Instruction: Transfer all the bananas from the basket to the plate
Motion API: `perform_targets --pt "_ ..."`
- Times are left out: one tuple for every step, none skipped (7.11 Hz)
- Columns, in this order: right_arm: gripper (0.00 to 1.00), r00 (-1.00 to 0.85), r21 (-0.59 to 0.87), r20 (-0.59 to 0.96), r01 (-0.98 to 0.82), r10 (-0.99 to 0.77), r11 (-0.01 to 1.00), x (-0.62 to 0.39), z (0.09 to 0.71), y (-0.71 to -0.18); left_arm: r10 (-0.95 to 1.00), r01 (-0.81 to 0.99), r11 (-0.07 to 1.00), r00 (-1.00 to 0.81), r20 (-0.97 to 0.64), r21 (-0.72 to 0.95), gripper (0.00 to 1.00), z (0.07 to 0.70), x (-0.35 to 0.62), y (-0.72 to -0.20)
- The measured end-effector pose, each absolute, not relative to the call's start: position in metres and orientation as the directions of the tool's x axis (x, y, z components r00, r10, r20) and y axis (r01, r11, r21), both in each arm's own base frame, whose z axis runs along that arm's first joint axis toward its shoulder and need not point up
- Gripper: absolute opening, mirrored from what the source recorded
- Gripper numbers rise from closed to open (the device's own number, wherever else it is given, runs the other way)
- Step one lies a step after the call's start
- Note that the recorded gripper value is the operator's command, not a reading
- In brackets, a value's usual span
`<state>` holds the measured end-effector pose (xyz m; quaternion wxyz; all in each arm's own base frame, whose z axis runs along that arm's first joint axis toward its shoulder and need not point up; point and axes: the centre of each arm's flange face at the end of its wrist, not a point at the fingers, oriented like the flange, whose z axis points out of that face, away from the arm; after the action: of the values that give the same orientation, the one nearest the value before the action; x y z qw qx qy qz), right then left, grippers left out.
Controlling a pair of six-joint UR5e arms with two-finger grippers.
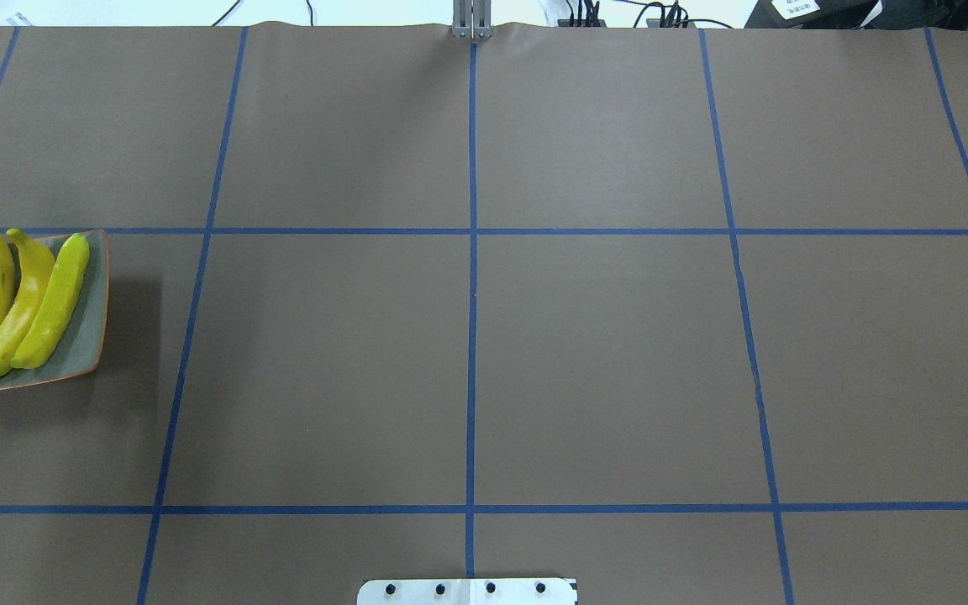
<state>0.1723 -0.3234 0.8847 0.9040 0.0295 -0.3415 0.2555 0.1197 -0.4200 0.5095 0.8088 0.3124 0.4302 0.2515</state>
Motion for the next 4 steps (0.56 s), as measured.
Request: perform_targets --pt "0.93 0.648 -0.117 0.628 -0.469 0.431 0.875 0.167 0.885 -0.327 0.676 -0.138 0.678 0.503 -0.538 0.722 1.00 0.509 0.120 -0.420" --pt "0.89 0.665 -0.108 0.622 -0.451 0.414 0.886 0.159 0.885 -0.331 0.676 -0.137 0.677 0.503 -0.538 0.723 1.00 0.509 0.119 -0.420" --pt "0.85 0.678 -0.103 0.615 -0.437 0.403 0.893 0.154 0.887 -0.331 0.676 -0.137 0.677 0.503 -0.538 0.723 1.00 0.509 0.119 -0.420" --pt "0.65 0.693 -0.094 0.606 -0.425 0.391 0.900 0.149 0.890 -0.331 0.677 -0.137 0.677 0.503 -0.538 0.724 1.00 0.509 0.120 -0.420"
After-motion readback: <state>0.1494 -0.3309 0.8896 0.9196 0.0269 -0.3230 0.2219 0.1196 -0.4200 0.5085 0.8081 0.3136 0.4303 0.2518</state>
